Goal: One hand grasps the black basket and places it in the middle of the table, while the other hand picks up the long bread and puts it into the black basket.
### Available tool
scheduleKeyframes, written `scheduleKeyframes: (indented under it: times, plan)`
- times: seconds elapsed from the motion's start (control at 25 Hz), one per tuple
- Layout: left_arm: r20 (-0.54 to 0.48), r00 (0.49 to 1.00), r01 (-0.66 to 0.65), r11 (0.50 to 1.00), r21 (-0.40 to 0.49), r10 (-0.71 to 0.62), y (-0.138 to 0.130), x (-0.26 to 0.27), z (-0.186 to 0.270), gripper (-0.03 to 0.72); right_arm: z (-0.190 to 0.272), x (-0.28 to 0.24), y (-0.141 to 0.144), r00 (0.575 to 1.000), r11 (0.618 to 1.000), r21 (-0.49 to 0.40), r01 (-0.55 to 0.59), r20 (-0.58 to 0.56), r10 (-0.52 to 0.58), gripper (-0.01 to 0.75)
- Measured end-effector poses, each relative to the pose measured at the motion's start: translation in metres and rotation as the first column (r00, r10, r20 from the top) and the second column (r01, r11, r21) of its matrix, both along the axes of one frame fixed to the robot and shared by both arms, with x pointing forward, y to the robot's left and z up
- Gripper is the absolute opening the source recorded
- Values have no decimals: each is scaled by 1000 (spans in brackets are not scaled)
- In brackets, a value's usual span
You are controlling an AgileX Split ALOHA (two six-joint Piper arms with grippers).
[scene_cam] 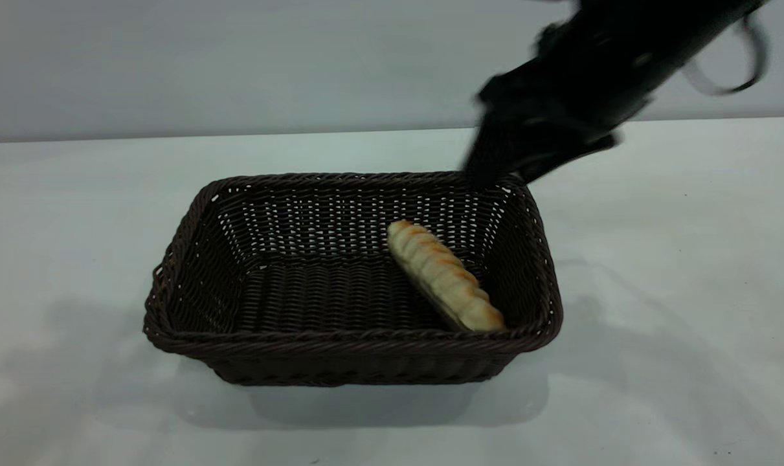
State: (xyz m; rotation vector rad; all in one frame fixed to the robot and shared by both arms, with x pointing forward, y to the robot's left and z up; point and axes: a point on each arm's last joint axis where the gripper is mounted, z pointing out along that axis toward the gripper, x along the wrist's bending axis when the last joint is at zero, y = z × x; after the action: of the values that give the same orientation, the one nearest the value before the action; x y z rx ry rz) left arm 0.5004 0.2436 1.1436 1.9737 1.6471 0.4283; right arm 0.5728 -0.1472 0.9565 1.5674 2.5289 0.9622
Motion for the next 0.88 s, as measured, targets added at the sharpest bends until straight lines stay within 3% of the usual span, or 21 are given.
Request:
scheduleKeyframes:
  times: [0.16, 0.24, 0.4, 0.56, 0.76, 0.88]
  plan:
    - [0, 998, -60, 993, 98, 60, 15, -26, 14, 521, 22, -7, -57, 991, 980, -180, 89, -80, -105, 459]
    - [-17, 995, -90, 985, 144, 94, 23, -40, 14, 521, 34, -17, -81, 975, 947, -285, 146, -119, -186, 445]
    - [-12, 986, -162, 965, 208, 168, 37, -67, 9, 521, 70, -43, -103, 948, 883, -407, 233, -107, -299, 438]
    - [6, 976, -214, 953, 213, 218, 46, -98, -1, 521, 114, -78, -115, 936, 849, -436, 298, -42, -350, 438]
    - [28, 970, -242, 951, 190, 241, 53, -135, -16, 521, 156, -138, -126, 922, 850, -362, 383, 91, -376, 438]
    - [54, 964, -266, 950, 164, 261, 57, -157, -23, 521, 158, -180, -133, 912, 853, -322, 410, 151, -381, 438]
